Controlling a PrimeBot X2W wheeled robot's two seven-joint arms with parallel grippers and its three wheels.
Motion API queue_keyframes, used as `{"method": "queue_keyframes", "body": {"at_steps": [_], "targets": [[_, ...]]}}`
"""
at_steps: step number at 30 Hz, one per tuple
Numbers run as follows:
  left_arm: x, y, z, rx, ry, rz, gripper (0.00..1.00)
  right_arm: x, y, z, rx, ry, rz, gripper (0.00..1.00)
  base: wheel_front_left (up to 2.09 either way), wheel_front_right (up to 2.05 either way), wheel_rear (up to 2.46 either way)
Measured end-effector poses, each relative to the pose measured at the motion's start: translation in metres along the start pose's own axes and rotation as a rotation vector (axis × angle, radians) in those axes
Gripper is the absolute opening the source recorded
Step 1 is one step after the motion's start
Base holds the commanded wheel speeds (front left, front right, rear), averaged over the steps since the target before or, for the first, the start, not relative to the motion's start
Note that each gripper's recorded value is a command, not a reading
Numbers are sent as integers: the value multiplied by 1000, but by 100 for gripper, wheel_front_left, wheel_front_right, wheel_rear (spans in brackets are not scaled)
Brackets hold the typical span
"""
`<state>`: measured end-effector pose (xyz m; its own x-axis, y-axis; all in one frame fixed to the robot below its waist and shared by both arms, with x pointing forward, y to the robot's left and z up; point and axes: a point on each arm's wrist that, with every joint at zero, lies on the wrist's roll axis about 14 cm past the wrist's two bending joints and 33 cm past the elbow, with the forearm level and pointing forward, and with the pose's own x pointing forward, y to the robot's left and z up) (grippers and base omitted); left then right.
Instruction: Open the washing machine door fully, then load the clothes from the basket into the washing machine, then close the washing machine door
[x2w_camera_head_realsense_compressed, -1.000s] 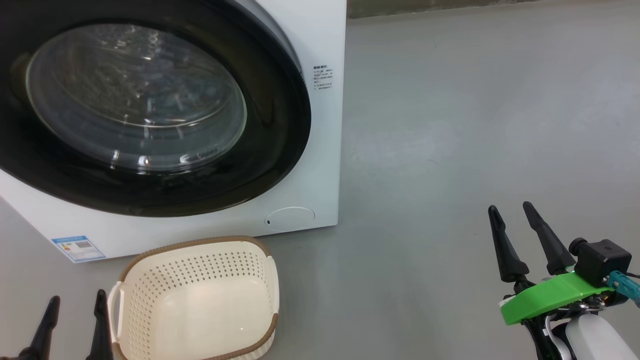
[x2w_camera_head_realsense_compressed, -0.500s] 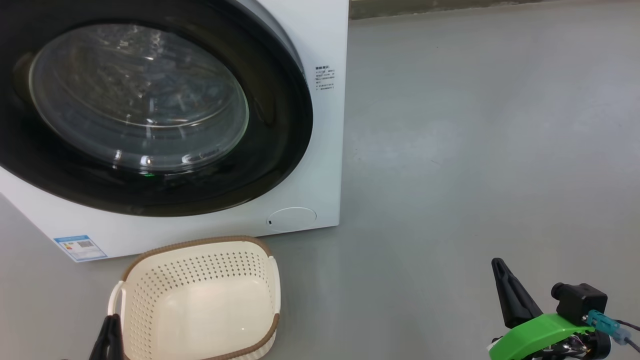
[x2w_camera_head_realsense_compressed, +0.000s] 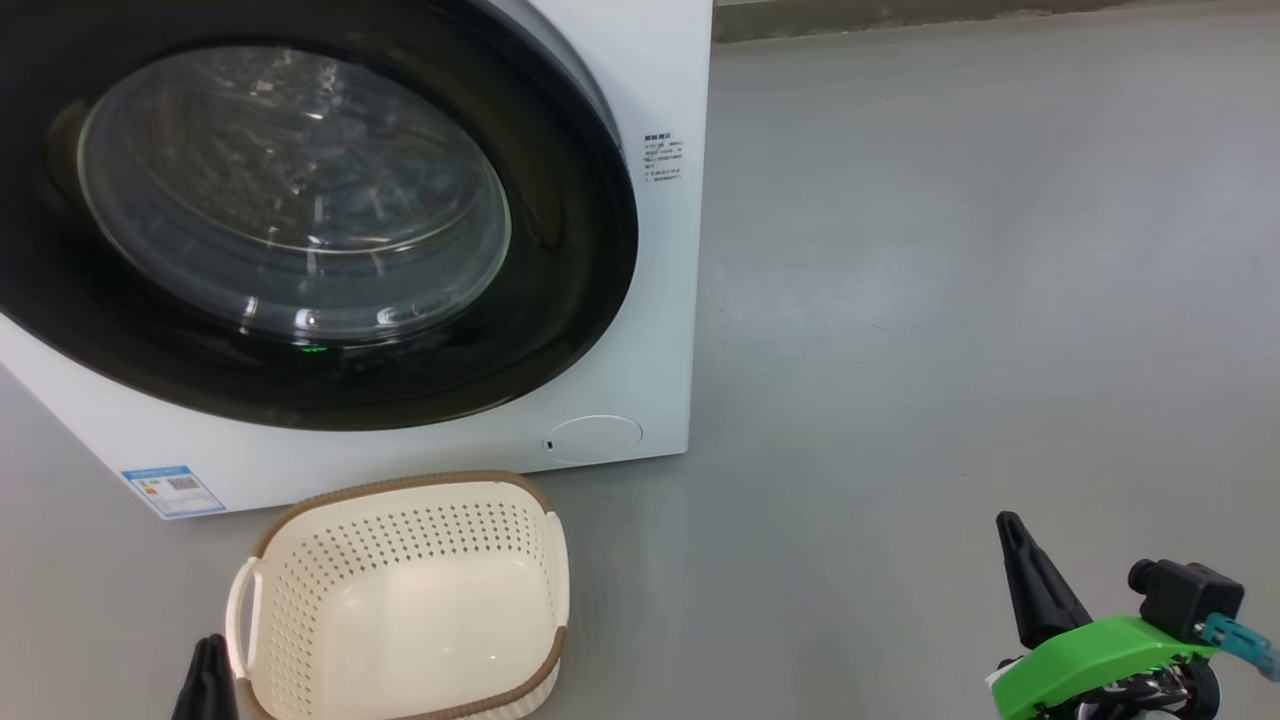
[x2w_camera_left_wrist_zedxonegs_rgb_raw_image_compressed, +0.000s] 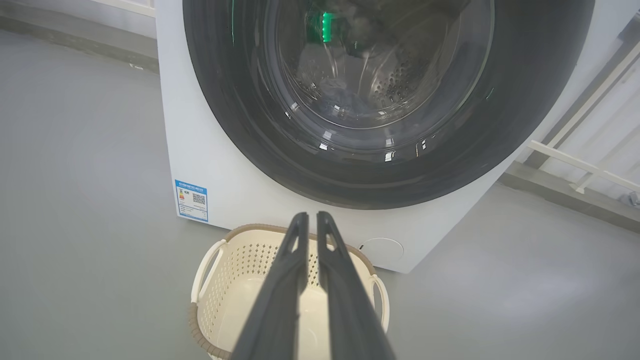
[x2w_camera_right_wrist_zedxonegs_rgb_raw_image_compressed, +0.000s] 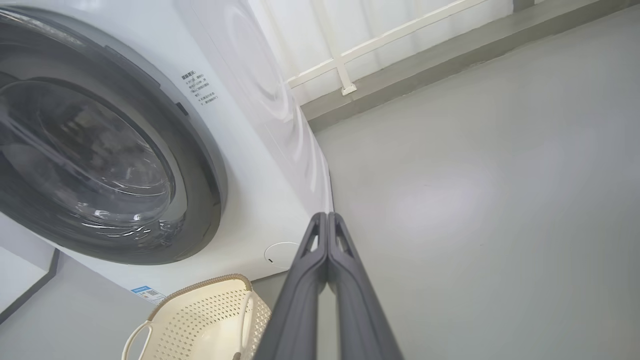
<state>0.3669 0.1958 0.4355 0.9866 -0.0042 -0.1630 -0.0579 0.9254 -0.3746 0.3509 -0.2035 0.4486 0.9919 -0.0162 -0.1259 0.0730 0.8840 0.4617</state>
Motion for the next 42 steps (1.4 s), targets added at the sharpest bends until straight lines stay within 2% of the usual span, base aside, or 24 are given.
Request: {"method": "queue_keyframes", "body": {"at_steps": [42], "targets": [[-1,1,8,-464,-3,44,0,10,1,12,431,-16,-37,0,0,0,0]]}}
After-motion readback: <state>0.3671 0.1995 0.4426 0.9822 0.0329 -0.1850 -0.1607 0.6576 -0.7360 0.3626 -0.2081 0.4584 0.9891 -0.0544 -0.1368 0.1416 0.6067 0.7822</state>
